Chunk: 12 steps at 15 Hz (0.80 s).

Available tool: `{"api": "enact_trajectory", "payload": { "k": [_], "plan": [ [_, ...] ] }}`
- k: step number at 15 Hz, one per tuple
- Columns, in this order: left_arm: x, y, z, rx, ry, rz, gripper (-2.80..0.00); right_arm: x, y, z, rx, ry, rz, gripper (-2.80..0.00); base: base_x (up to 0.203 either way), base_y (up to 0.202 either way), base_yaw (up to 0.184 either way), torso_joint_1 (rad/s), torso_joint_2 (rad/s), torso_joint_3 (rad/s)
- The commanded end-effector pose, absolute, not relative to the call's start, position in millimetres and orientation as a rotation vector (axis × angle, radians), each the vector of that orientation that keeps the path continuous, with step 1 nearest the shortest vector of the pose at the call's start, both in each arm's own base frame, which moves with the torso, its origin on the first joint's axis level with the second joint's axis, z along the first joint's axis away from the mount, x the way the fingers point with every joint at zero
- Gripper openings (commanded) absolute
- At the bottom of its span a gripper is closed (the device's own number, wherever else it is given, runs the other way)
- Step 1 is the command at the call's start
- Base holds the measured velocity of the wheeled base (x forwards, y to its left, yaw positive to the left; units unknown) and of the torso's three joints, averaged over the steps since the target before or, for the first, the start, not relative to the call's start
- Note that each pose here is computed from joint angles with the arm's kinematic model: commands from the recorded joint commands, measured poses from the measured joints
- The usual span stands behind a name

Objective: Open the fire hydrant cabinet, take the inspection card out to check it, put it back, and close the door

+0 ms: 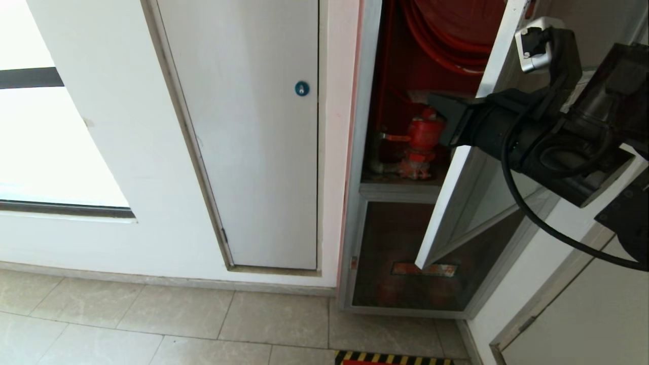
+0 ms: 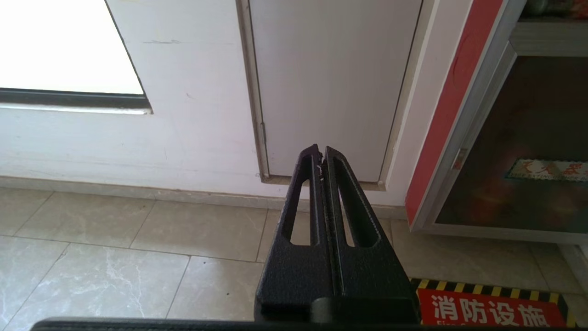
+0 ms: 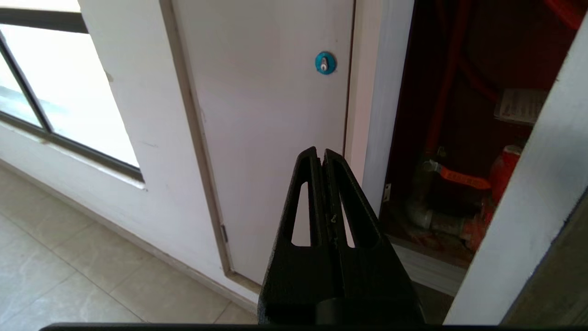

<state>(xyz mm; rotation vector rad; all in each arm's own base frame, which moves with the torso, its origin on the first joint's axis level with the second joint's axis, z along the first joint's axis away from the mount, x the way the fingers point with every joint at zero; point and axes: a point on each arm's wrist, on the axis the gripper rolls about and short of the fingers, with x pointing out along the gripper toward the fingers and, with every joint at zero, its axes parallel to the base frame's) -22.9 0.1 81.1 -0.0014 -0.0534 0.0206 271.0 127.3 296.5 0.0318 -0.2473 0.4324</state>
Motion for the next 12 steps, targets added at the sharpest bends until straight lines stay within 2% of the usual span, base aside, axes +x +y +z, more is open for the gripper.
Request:
{"api": "enact_trajectory", "payload": {
  "k": [1, 12],
  "plan": [
    [-21, 0, 76, -0.003, -0.035, 0.021, -2.80, 275, 129, 299, 0.031, -0.259, 0.431, -2.80, 0.000, 0.000, 0.000, 0.000, 0.00, 0.000],
    [-21, 0, 76, -0.003, -0.035, 0.021, -2.80, 289, 112, 302, 0.030, -0.271, 0.353, -2.80, 0.000, 0.000, 0.000, 0.000, 0.00, 0.000]
  ]
}}
